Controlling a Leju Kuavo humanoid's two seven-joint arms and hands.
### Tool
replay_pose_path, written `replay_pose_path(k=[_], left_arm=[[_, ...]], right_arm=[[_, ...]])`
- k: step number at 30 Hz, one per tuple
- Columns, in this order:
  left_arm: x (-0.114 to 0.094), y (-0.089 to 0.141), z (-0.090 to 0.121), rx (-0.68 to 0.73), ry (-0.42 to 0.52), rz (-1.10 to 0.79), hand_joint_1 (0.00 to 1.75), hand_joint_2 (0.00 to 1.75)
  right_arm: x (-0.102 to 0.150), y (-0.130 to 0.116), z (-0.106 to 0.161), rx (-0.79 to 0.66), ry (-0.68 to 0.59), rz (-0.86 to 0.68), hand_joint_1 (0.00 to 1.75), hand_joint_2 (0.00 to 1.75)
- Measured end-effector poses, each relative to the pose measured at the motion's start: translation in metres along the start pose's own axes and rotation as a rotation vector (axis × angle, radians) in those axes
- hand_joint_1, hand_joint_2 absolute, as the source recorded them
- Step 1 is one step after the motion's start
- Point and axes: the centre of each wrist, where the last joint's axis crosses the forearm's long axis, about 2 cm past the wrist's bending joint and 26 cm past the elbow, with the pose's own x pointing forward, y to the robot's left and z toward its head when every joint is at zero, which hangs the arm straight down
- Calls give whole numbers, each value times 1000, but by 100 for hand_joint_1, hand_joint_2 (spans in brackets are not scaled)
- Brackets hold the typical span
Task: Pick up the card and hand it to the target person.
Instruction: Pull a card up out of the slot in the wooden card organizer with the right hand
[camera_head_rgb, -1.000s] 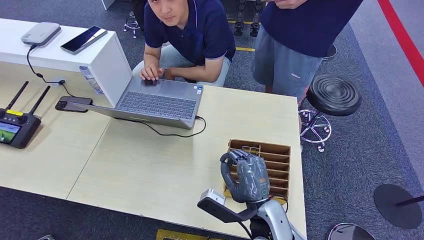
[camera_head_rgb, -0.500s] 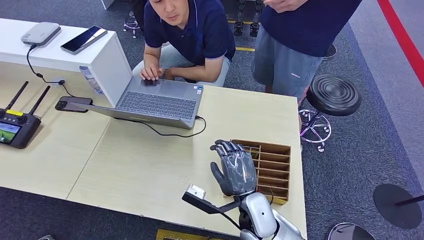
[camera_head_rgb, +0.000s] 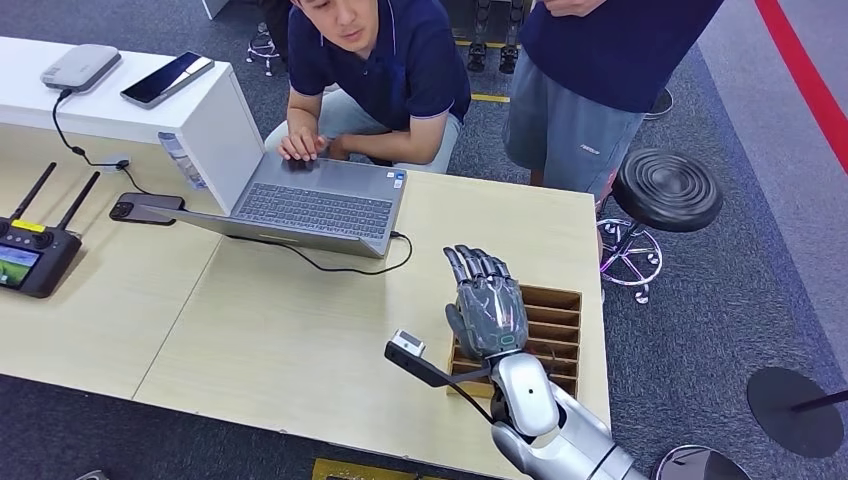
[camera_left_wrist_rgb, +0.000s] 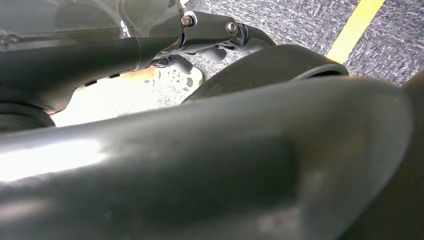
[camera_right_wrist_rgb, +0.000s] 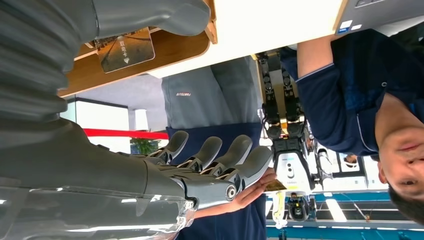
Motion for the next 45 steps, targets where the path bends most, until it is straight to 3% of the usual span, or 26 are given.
replay_pose_path(k=[3, 8, 15, 19, 23, 34, 45], left_arm=[[2, 1, 0, 2, -7, -3, 0, 0], [2, 0, 0, -4, -6, 0, 0, 0], [0, -1, 0, -5, -2, 13, 0, 0], [0, -1, 0, 2, -6, 29, 0, 0], [-1, -1, 0, -5, 6, 42, 0, 0], [-2, -1, 0, -2, -3, 63, 0, 0], [-4, 0, -1, -6, 7, 69, 0, 0]], right_arm=[[-18, 0, -6, 18, 68, 21, 54, 175], [-46, 3, -6, 32, 163, 20, 79, 175], [-56, -1, -1, 11, 210, -20, 96, 175], [-62, -9, 2, -27, 230, -49, 140, 175], [-62, -20, 7, -73, 231, -107, 157, 175], [-47, -35, 4, -55, 203, -511, 131, 175], [-47, -39, 2, -63, 185, -556, 129, 175]])
